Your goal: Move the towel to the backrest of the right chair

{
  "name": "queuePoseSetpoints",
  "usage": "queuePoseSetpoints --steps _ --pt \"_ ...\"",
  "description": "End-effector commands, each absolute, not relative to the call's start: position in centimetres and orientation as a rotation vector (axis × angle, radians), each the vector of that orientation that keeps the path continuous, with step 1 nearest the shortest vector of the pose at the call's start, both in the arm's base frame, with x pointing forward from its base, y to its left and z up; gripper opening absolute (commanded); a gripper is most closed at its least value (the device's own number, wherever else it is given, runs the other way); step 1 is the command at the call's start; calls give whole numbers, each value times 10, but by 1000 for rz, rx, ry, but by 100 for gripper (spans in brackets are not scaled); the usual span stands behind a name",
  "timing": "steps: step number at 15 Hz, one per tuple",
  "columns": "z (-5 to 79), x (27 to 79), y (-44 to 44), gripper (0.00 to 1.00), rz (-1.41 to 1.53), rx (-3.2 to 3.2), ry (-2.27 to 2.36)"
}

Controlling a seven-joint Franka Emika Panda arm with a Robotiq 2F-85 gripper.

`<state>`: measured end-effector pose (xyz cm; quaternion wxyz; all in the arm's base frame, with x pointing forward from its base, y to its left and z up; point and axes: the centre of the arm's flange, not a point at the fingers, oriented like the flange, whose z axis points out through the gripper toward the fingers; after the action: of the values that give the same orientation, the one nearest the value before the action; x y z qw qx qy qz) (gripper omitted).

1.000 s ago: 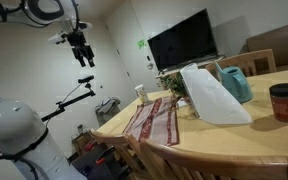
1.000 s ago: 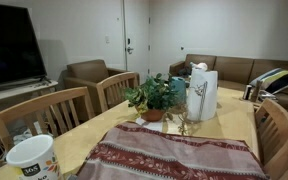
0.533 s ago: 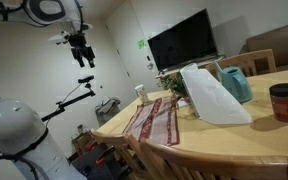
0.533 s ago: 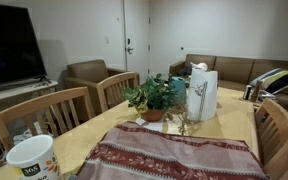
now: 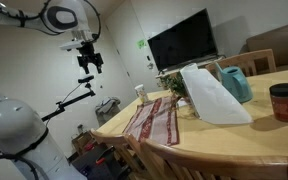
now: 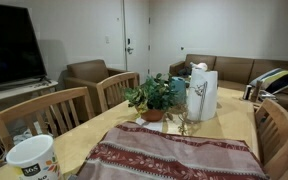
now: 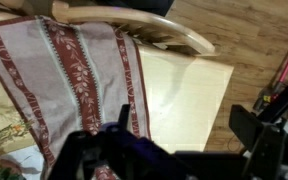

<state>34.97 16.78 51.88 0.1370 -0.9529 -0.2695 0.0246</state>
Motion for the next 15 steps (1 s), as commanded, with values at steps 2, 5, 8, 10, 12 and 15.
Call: queuePoseSetpoints --steps 2,5,8,10,12,15 --pt "509 392 177 100 73 -2894 -817" --pt "500 382 174 100 90 -2868 -834" --pt "501 385 175 100 88 -2868 -834" --pt "495 389 174 100 114 -2876 -843" --pt "473 399 175 100 125 -2876 -865" --pt "435 417 189 100 147 -2907 -883"
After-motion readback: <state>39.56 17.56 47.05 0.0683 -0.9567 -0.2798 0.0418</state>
